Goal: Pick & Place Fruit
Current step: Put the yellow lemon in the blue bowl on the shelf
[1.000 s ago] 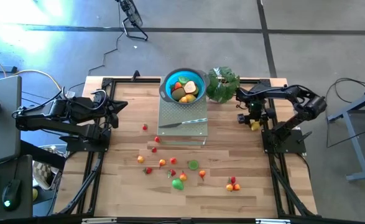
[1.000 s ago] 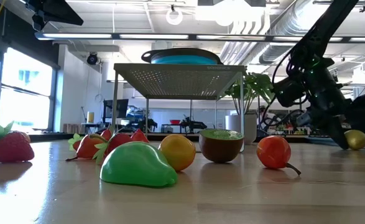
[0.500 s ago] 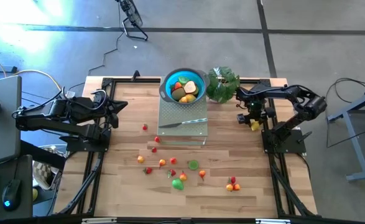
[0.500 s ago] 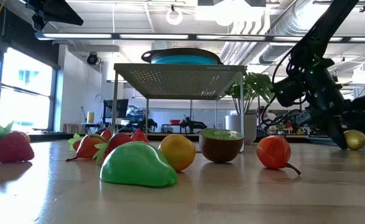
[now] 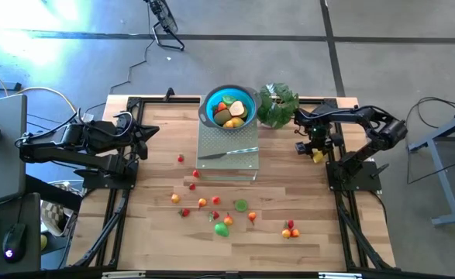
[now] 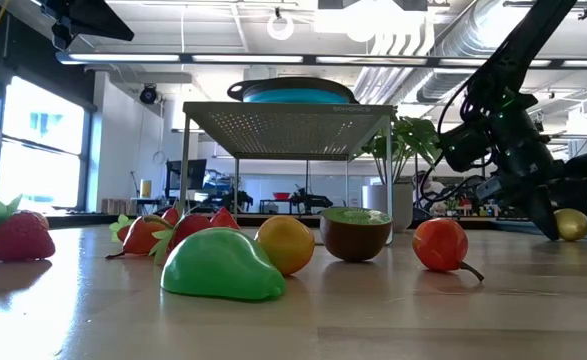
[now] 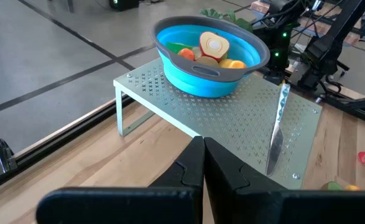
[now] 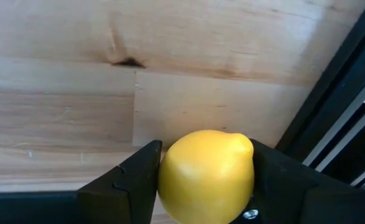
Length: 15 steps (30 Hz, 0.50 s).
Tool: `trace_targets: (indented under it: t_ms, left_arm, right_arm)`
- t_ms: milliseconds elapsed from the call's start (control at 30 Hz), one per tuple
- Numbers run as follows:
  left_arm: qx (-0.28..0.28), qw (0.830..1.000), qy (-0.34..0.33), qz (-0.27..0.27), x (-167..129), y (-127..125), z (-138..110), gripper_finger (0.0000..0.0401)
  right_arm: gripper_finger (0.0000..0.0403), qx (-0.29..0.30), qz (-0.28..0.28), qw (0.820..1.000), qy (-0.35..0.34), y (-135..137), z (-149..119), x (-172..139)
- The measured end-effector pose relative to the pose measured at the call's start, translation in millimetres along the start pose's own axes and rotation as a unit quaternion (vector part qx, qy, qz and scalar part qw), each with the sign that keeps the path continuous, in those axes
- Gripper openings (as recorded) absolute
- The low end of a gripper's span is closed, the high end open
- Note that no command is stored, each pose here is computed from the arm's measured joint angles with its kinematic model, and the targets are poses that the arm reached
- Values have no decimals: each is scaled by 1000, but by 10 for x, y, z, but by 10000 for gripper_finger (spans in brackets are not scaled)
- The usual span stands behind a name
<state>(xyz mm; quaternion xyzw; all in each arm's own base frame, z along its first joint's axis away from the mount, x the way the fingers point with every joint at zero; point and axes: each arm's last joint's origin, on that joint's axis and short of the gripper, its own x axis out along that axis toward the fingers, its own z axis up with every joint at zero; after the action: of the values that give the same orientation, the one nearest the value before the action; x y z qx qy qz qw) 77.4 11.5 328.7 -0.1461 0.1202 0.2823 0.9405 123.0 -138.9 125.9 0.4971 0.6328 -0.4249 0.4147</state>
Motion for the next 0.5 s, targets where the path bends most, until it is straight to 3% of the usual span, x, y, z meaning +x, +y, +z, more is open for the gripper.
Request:
trace_targets:
  t_ms: [500]
  left_arm:
    - [0,1000,0,0,0,0,0,3]
  right_arm:
    - [203,-23,-12,999,20,-24,-37,2]
